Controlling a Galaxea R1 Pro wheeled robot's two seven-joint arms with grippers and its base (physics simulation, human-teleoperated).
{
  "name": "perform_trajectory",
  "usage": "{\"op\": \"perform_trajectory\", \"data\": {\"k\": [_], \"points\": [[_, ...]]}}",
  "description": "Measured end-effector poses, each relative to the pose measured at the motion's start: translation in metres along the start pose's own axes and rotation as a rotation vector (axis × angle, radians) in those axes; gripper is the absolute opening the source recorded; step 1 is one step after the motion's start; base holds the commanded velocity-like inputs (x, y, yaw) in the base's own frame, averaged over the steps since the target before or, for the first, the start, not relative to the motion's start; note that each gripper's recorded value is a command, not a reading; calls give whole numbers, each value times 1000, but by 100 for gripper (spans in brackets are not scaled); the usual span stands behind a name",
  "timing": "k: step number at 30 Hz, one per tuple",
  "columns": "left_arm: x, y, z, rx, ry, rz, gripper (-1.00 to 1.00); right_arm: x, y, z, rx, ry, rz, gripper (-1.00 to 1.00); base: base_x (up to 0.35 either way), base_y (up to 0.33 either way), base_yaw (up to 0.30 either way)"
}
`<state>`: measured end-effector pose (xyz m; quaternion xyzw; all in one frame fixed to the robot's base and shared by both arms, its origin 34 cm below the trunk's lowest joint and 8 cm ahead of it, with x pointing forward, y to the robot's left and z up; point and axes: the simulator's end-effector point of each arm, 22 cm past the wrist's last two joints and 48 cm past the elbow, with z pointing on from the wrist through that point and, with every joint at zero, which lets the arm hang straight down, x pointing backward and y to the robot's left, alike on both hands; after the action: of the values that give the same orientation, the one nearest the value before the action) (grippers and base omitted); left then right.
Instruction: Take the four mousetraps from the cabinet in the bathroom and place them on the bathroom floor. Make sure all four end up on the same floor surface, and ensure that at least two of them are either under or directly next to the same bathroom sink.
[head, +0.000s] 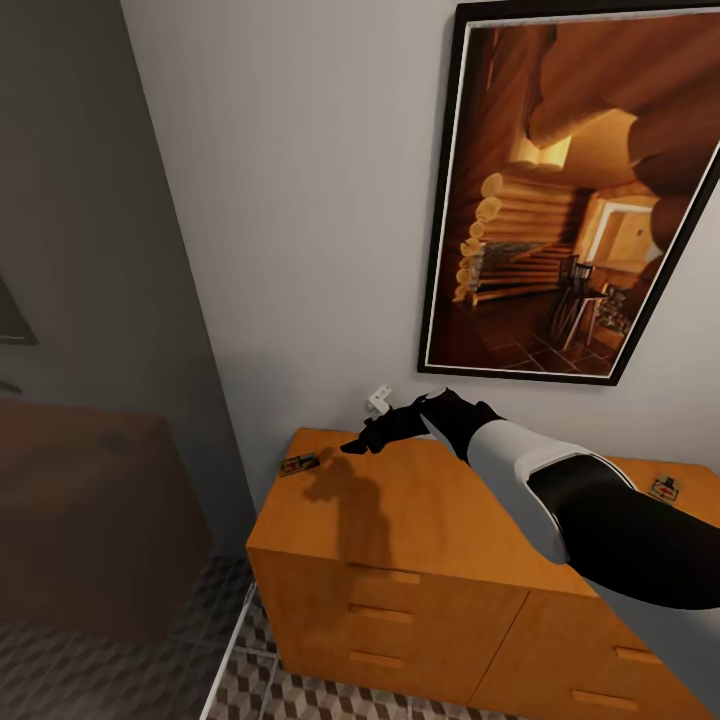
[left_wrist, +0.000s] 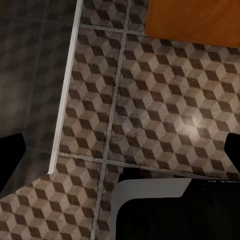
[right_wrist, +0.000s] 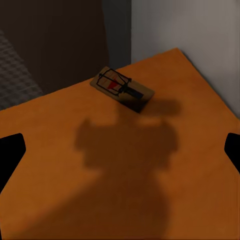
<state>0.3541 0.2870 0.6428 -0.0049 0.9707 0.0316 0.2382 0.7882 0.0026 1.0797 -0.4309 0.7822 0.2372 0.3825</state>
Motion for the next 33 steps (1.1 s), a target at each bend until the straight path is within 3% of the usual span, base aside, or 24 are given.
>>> {"op": "perform_trajectory", "data": {"k": [15, 33], "points": [[0, 0, 0, 0, 0, 0, 100, -7, 1, 0, -4, -34, -35, 100, 0, 0, 0], [10, 0, 1, 0, 23, 2, 100, 4, -1, 10, -16, -26, -23, 100, 0, 0, 0]]}}
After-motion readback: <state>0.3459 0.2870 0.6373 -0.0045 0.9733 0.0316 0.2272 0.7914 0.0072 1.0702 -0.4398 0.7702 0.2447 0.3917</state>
